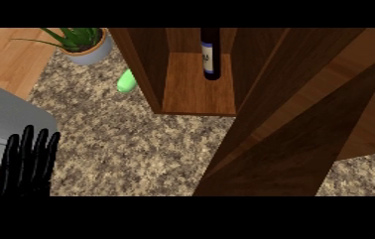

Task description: Pick up the wine, place it into the cabinet and close the cabinet

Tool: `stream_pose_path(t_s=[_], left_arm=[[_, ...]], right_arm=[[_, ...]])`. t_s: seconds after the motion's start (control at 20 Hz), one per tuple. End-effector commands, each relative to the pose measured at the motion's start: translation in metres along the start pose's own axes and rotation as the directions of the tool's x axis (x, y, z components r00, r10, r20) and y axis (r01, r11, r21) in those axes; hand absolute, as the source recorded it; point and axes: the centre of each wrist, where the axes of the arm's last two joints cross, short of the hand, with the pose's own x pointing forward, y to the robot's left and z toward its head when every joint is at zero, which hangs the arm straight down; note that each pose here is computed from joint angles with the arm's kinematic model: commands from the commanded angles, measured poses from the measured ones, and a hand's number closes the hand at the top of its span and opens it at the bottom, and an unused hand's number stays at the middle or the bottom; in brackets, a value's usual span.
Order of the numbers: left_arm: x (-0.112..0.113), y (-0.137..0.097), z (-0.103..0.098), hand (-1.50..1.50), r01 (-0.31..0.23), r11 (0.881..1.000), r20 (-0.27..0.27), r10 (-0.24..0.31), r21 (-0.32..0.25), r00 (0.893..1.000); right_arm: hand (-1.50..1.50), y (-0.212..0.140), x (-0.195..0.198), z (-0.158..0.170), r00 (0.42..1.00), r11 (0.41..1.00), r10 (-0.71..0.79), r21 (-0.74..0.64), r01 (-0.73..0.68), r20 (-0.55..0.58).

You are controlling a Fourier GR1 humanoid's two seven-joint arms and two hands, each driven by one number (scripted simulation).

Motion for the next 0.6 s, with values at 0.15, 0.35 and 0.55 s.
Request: stream_pose_path(t_s=[0.15,0.35,0.55], left_arm=[[0.018,0.036,0.006,-1.5,-0.009,1.0,-0.009,0.009,-0.016,1.0],[0.025,0.039,0.01,-1.5,-0.043,0.998,-0.003,0.043,-0.05,0.999],[0.03,0.057,-0.004,-1.5,-0.024,0.998,0.024,0.025,-0.052,0.999]], right_arm=[[1.5,0.037,0.015,-0.037,0.994,0.996,-0.043,0.08,0.036,0.097],[1.5,0.024,0.026,-0.063,0.992,1.0,-0.016,0.028,0.013,0.123],[1.5,0.028,0.022,-0.097,0.996,1.0,-0.017,0.019,0.016,0.084]])
